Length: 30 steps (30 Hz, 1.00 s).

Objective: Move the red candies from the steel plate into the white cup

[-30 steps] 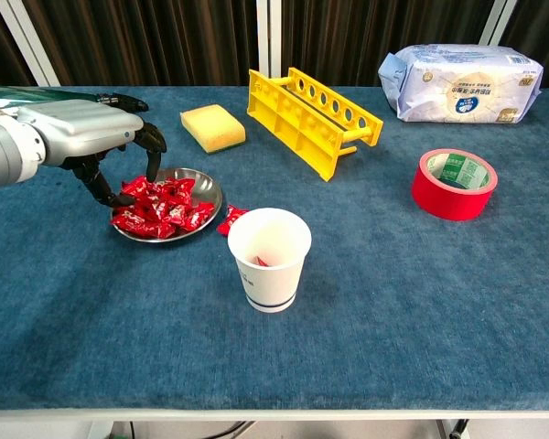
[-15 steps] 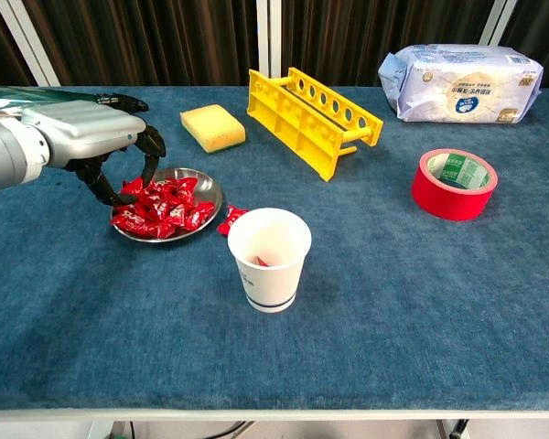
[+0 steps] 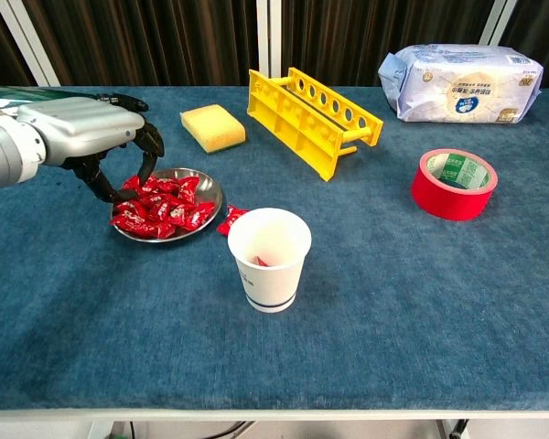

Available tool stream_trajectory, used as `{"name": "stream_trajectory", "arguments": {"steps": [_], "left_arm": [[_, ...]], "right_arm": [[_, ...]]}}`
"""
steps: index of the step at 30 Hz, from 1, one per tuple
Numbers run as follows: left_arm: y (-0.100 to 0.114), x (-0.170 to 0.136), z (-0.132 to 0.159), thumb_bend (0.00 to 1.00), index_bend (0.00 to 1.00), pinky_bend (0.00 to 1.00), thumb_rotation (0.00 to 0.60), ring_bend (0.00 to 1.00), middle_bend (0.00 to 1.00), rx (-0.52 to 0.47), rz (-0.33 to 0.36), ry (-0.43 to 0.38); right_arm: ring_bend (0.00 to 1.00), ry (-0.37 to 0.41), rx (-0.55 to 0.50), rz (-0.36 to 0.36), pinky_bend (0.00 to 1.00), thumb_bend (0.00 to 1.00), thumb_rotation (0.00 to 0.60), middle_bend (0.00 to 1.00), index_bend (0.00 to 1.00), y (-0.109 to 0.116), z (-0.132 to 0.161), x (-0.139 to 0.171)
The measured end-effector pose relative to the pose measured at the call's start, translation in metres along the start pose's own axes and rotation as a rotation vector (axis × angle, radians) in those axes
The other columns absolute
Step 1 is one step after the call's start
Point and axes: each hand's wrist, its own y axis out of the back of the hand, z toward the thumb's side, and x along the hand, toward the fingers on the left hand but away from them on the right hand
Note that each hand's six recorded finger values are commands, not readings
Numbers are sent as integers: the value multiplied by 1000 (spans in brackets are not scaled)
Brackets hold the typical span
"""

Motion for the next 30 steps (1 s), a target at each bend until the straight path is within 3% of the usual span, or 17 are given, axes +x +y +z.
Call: {"name": "stream_trajectory", "arguments": {"steps": [10,18,24,30], "left_arm": [[28,-29,14,338,565,259,600,91,230,-34,71,-63],[50,-61,45,337,578,263,600,113,242,-120,127,-203],[55,-80,72,337,580,260,600,118,256,-213,140,-326],[48,-85,94,337,580,258,600,118,260,-285,108,-404]], "right_arm": [[0,1,0,1,0,302,600,0,0,0,0,0],[0,0,-1,-4,0,301,600,0,0,1,0,1],[0,4,1,2,0,301,600,0,0,-1,1,1],[0,3,1,3,0,301,600,0,0,-1,1,0]]}}
